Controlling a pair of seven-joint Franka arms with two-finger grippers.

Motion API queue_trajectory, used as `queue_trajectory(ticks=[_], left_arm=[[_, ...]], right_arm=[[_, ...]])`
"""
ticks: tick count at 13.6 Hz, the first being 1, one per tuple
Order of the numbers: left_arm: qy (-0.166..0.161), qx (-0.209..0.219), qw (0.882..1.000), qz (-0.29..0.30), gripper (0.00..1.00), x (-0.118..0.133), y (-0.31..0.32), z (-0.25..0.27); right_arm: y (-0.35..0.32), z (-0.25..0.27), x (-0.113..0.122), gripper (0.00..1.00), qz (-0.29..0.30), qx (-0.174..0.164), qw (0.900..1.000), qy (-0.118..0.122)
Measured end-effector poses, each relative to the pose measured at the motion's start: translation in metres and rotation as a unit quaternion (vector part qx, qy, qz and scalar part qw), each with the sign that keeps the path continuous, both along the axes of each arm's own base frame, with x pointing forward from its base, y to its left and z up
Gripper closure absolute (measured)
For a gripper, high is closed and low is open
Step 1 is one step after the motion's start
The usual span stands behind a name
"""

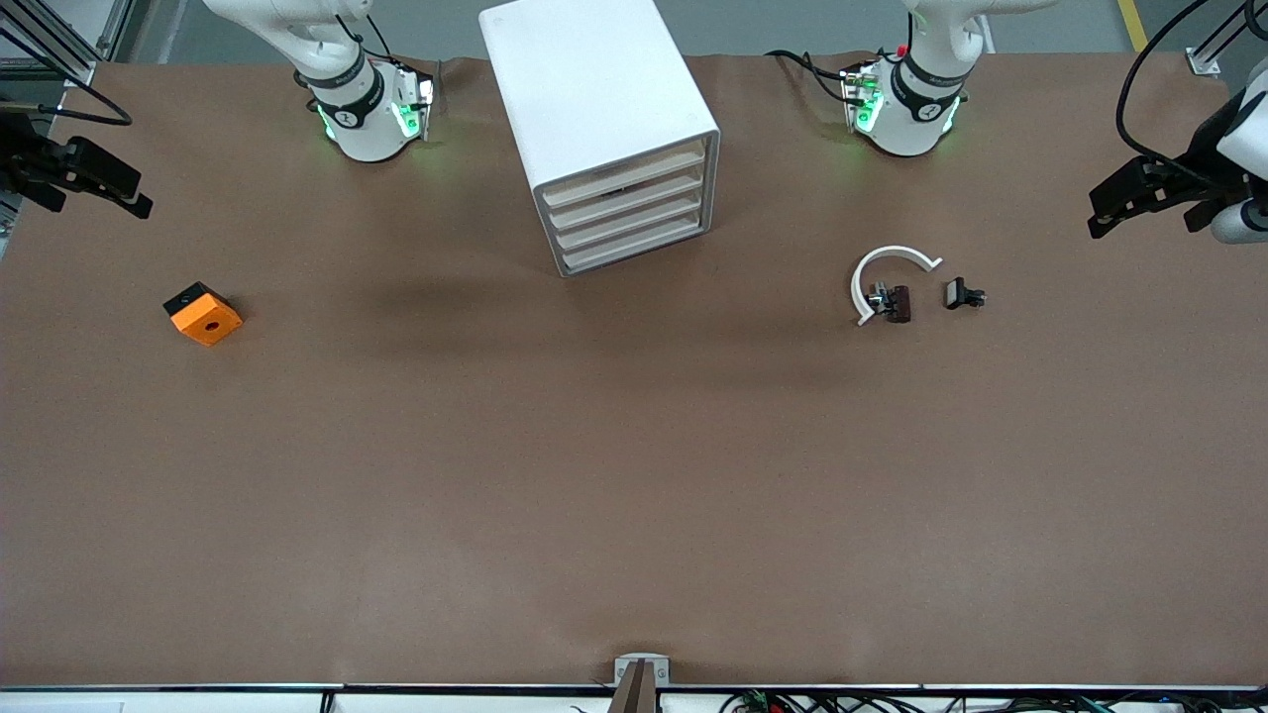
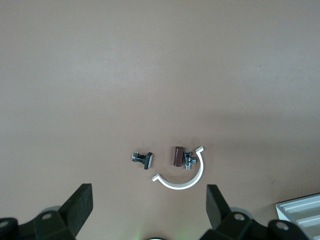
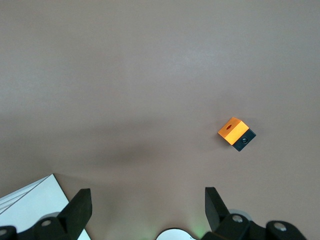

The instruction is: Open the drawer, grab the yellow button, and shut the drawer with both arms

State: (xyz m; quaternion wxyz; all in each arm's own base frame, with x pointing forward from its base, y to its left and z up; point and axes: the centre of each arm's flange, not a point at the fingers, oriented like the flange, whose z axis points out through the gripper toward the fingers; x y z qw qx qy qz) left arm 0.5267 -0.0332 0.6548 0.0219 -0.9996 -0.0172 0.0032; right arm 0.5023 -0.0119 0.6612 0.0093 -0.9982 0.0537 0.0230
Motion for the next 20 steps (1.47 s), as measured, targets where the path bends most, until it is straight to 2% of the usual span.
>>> queue_trajectory(ticks=[17,20], left_arm=[[0.001,0.0,1.0,0.006,0.0,0.001,0.007,0.0],[0.009,0.0,1.0,0.017,0.0,0.008,0.011,-0.011]], right_arm=[[0.0,0.0,0.0,0.0,0.0,0.0,1.0,-0.001],[0.0,0.0,0.0,0.0,0.0,0.0,1.0,-0.001]])
